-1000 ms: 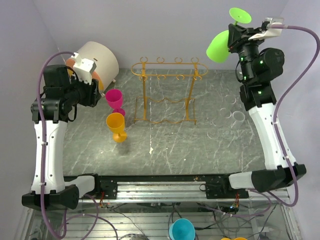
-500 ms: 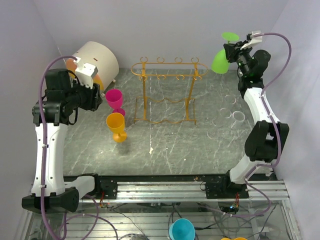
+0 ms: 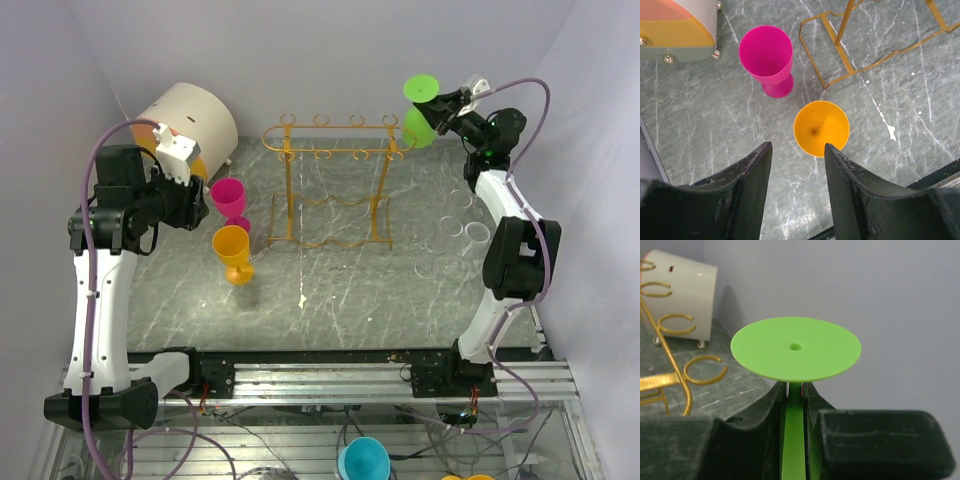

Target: Place the wine glass upside down on the wine glass rack

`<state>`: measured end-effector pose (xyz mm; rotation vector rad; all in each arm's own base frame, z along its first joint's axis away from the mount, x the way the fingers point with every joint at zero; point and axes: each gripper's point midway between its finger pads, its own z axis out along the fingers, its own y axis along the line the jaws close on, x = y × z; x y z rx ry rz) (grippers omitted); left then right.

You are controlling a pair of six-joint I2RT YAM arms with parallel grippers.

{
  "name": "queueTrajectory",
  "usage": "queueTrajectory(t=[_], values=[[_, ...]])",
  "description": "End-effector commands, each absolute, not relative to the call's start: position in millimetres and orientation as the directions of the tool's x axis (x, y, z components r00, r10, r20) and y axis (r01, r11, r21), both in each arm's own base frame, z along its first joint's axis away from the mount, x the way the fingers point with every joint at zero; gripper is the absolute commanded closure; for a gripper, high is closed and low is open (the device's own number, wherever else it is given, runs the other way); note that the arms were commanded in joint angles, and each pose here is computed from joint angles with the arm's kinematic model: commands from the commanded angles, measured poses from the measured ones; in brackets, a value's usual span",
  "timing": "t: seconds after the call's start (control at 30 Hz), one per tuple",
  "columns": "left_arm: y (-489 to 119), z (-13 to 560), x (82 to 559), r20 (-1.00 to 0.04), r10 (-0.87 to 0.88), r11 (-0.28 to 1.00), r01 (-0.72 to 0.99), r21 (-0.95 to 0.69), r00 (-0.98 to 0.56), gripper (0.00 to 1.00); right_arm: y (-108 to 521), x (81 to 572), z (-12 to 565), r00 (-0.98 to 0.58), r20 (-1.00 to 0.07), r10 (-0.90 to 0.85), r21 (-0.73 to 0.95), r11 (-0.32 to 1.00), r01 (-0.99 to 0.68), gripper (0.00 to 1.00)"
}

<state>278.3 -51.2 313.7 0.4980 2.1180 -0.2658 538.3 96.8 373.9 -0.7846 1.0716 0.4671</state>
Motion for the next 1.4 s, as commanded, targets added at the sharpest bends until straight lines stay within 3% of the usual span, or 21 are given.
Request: queueTrajectory(t=[0.0, 0.87, 1.37], values=[[-58.0, 317.1, 274.0, -0.839, 0.256, 0.877, 0.48, -0.008, -0.481, 0.43, 102.5, 535.5, 366.1, 0.471, -0.882, -0.019, -0.408, 0.53, -0.743, 1.0], [-74.1, 303.8, 271.2, -0.808, 0.269, 0.821, 0.563, -0.093, -0.525, 0.42, 154.3, 537.4, 325.0, 0.43, -0.901, 0.061, -0.38, 0.368, -0.849, 1.0], [-73.4, 299.9, 270.8, -0.804, 0.269, 0.823, 0.56, -0.094, -0.531, 0.42, 161.9, 513.2, 327.2, 0.442, -0.893, 0.083, -0.399, 0.307, -0.864, 1.0]])
